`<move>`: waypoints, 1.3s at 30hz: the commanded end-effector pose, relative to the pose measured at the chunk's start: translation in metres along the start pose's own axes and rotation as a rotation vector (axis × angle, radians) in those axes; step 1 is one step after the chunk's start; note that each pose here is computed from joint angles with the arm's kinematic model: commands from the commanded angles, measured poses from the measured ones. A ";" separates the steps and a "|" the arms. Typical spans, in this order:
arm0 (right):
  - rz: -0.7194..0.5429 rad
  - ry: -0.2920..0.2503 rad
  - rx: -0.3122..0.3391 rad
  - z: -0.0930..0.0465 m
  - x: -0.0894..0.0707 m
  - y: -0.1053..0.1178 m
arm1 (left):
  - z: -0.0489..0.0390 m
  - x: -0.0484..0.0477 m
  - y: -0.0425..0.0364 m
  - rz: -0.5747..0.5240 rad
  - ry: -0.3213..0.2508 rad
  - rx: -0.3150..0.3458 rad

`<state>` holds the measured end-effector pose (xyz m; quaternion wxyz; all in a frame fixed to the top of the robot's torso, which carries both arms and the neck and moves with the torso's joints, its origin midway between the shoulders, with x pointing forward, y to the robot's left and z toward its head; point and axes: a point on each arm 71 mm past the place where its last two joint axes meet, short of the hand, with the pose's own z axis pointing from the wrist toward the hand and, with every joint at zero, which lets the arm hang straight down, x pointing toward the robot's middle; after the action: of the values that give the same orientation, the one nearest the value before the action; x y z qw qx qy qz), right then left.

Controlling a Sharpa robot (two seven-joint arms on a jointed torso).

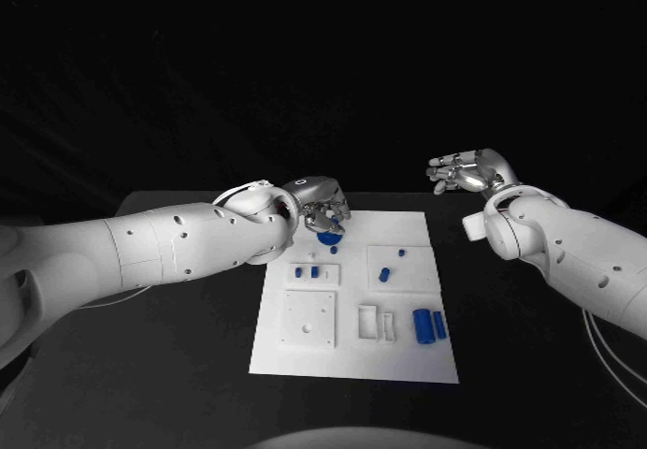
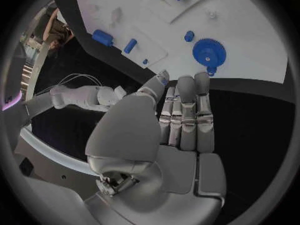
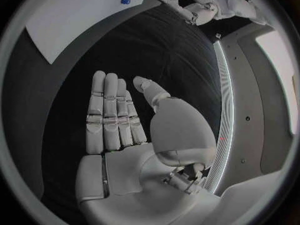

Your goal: Assemble the parts on the task board

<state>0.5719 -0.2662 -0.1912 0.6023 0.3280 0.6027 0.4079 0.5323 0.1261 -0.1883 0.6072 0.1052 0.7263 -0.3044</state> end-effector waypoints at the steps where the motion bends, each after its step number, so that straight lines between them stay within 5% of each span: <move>1: 0.217 0.020 0.027 0.001 0.002 -0.001 | 0.0030 0.0043 -0.0038 0.091 0.031 0.076; 7: 0.331 0.013 0.026 0.003 0.000 -0.001 | 0.0058 0.0130 -0.0008 0.132 0.085 0.083; 20: 0.362 -0.003 0.011 0.005 -0.001 0.000 | 0.0037 0.0249 0.0030 0.154 0.185 0.066; 39: 0.396 -0.009 0.016 0.005 -0.001 0.000 | 0.0028 0.0356 0.0136 0.158 0.207 0.024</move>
<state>0.5771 -0.2688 -0.1921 0.5151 0.4505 0.5306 0.5002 0.5332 0.1290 -0.2256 0.5527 0.1951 0.7690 -0.2550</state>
